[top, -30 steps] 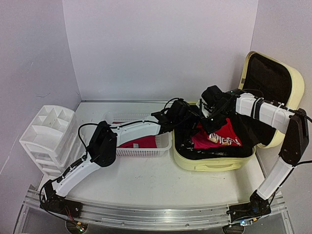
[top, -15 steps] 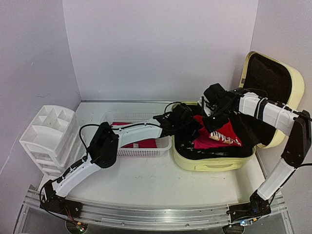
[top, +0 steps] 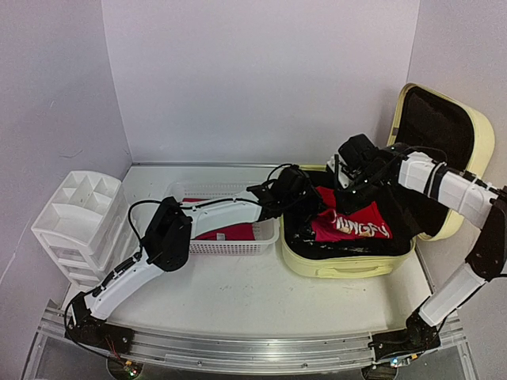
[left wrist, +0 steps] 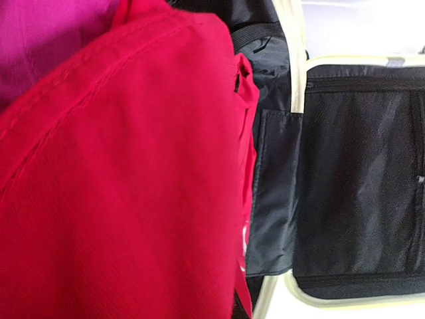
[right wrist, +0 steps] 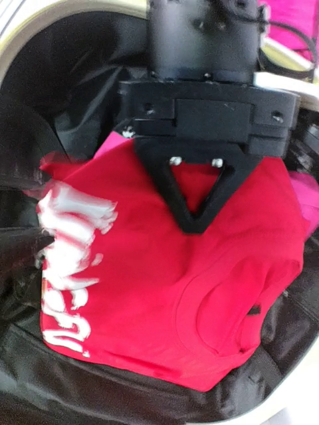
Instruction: Open, take out, and arrange the luggage
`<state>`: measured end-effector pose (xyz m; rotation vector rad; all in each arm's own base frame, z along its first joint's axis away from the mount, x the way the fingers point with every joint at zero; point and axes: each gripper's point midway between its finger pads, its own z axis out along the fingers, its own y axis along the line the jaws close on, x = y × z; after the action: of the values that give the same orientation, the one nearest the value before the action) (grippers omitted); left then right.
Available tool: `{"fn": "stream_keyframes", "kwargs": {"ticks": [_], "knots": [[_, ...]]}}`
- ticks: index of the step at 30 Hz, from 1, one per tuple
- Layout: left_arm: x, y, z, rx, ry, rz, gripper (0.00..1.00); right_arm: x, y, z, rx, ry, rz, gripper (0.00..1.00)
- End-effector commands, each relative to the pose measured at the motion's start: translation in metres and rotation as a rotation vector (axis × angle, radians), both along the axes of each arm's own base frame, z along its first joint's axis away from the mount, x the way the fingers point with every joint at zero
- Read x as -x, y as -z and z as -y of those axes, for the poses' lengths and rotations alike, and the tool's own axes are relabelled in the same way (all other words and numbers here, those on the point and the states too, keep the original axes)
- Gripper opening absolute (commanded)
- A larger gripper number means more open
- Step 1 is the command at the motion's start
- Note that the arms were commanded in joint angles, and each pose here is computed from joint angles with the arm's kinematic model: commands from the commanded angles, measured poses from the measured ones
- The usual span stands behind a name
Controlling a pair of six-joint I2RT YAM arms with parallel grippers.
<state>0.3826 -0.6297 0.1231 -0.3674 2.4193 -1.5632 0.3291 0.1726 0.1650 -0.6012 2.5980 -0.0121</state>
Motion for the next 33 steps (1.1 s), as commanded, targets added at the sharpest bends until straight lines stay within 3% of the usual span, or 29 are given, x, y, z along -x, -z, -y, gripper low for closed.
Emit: {"fn": "stream_keyframes", "kwargs": {"ticks": [1, 5, 9, 19, 24, 33], "knots": [[-0.022, -0.073, -0.02, 0.017, -0.016, 0.191, 0.0, 0.01, -0.043, 0.014, -0.039, 0.049, 0.091, 0.39], [-0.014, -0.095, -0.027, -0.019, 0.016, 0.288, 0.0, 0.021, -0.06, 0.028, -0.03, 0.083, 0.127, 0.5], [-0.007, -0.11, -0.039, -0.059, 0.027, 0.344, 0.0, 0.029, -0.074, 0.039, -0.025, 0.098, 0.159, 0.54], [0.011, -0.137, -0.061, -0.118, 0.083, 0.43, 0.0, 0.039, -0.08, 0.052, 0.006, 0.112, 0.174, 0.55], [0.021, -0.135, -0.085, -0.153, 0.127, 0.403, 0.0, 0.043, -0.081, 0.054, 0.008, 0.113, 0.175, 0.55], [0.02, -0.136, -0.157, -0.263, 0.172, 0.428, 0.0, 0.047, -0.085, 0.053, -0.021, 0.115, 0.171, 0.55]]}}
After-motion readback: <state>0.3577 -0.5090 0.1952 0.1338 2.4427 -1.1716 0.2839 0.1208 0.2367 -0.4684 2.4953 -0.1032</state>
